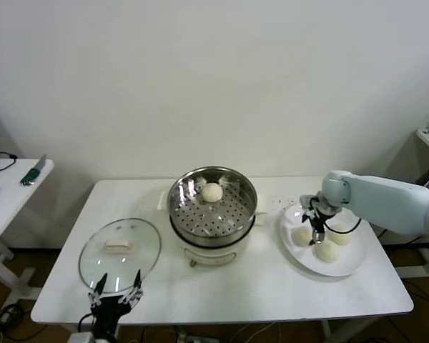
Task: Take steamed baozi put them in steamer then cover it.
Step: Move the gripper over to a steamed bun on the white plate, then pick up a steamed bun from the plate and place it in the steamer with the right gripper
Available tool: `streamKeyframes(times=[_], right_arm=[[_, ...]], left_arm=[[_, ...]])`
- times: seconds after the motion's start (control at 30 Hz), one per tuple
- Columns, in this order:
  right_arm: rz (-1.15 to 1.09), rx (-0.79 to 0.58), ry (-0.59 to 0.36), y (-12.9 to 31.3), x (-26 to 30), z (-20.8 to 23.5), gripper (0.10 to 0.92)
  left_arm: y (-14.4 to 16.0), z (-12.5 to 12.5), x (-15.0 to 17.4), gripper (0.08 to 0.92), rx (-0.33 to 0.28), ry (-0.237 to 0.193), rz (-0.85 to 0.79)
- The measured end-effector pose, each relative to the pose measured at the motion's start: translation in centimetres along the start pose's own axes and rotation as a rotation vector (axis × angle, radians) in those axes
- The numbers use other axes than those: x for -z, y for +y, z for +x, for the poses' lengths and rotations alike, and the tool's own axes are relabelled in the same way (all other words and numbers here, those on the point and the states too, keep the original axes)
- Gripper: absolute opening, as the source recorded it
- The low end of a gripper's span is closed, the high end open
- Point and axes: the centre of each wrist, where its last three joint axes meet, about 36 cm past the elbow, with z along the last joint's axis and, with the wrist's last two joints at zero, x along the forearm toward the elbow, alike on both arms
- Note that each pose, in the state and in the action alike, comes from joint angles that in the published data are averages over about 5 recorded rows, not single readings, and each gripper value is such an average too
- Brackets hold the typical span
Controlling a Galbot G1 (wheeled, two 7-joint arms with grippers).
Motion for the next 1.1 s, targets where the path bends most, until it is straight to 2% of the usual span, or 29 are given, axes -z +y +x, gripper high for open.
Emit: streamKeyframes(times=[0.3, 0.67, 0.87, 1.1], right_arm=[[-0.006, 0.009, -0.001, 0.0, 0.0, -0.6, 0.737], [-0.006, 0.022, -0.027, -0.5, -0.2, 0.9, 0.721], [0.012, 0.013, -0.041, -1.8, 0.2, 5.4, 0.721], [0.056, -0.035, -0.065, -3.8, 2.8, 14.4, 0.721]], left_arm=[[0.0, 0.0, 0.0, 0.823, 0.000, 0.003, 0.001], [-0.1, 0.1, 0.1, 0.823, -0.001, 0.000, 0.003], [-0.2, -0.1, 0.4, 0.823, -0.004, -0.010, 0.003], [-0.4, -0.1, 0.9, 0.823, -0.015, -0.022, 0.001]])
